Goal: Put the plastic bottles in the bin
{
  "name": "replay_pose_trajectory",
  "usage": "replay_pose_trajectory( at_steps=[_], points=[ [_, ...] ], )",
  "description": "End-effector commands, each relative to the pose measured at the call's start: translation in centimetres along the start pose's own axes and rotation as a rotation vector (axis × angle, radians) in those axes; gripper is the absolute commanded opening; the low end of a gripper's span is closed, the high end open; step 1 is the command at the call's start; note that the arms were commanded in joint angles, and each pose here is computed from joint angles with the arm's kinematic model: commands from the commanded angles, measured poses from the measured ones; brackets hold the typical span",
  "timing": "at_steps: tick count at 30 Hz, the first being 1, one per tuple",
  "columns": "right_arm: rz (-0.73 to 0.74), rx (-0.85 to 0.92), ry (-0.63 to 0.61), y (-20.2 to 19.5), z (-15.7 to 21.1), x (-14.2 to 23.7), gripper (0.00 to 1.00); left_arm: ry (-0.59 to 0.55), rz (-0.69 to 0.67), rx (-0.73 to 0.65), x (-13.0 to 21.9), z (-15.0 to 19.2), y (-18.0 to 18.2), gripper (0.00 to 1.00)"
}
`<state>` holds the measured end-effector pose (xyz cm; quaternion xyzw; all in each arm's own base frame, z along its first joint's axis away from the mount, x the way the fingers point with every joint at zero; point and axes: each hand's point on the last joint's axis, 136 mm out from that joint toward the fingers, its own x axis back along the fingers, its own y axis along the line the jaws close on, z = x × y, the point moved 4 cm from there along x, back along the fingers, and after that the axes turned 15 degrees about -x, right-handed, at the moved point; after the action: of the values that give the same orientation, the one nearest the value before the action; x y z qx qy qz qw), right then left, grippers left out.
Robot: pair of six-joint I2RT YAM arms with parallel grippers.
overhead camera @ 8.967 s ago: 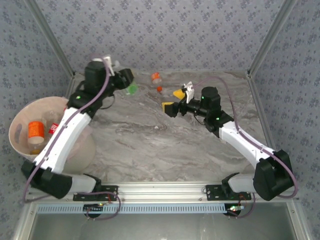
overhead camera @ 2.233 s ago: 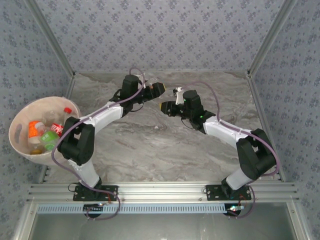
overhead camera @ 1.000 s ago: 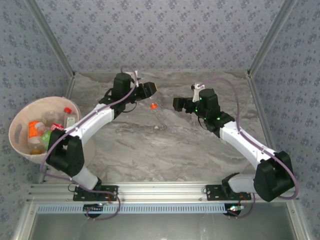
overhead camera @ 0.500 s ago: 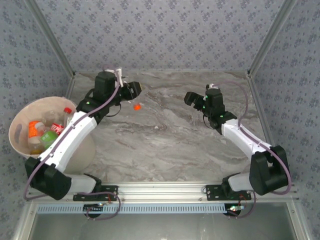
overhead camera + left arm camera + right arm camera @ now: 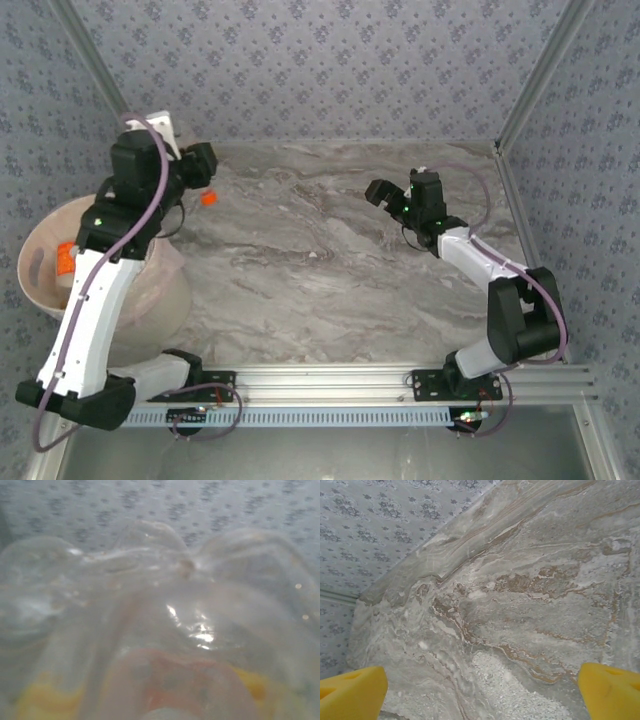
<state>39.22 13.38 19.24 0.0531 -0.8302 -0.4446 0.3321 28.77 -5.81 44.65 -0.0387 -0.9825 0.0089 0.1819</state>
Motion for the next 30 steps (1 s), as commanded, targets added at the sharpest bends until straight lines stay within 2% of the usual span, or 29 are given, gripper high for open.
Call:
replay_pose_trajectory(
  at_steps=[1, 5, 11, 14, 17, 19, 23, 27, 30],
  points=[
    [-0.058, -0.033, 0.007, 1.4, -0.6, 0.0, 1.0, 0.088, -0.149, -0.032, 2.6, 0.7, 4.9, 0.51],
    [-0.048, -0.05, 0.007, 0.8, -0.9, -0.1, 1.0, 0.203, -0.333, -0.032, 5.7, 1.2, 10.2, 0.5],
    [-0.052, -0.073, 0.046, 1.0, -1.5, -0.8, 1.0, 0.401, -0.609, -0.052, 8.5, 2.2, 14.2, 0.49],
    [-0.058, -0.078, 0.076, 1.7, -1.7, -1.3, 1.0, 0.412, -0.562, -0.048, 7.6, 2.5, 13.8, 0.48],
    [-0.074, -0.106, 0.089, 2.6, -2.1, -1.5, 1.0, 0.509, -0.638, -0.074, 7.6, 3.6, 15.5, 0.49],
    [-0.087, -0.106, 0.083, 3.3, -2.4, -1.5, 1.0, 0.577, -0.636, -0.009, 7.9, 4.9, 17.0, 0.46],
    [-0.083, -0.101, 0.084, 3.8, -2.6, -1.0, 1.0, 0.668, -0.68, 0.065, 8.6, 7.1, 19.4, 0.44],
    [-0.066, -0.083, 0.089, 4.0, -2.6, -0.5, 1.0, 0.745, -0.785, 0.096, 9.3, 8.2, 22.4, 0.46],
    [-0.05, -0.061, 0.091, 4.1, -2.7, -0.1, 1.0, 0.794, -0.795, 0.065, 9.1, 8.4, 23.7, 0.47]
  ],
)
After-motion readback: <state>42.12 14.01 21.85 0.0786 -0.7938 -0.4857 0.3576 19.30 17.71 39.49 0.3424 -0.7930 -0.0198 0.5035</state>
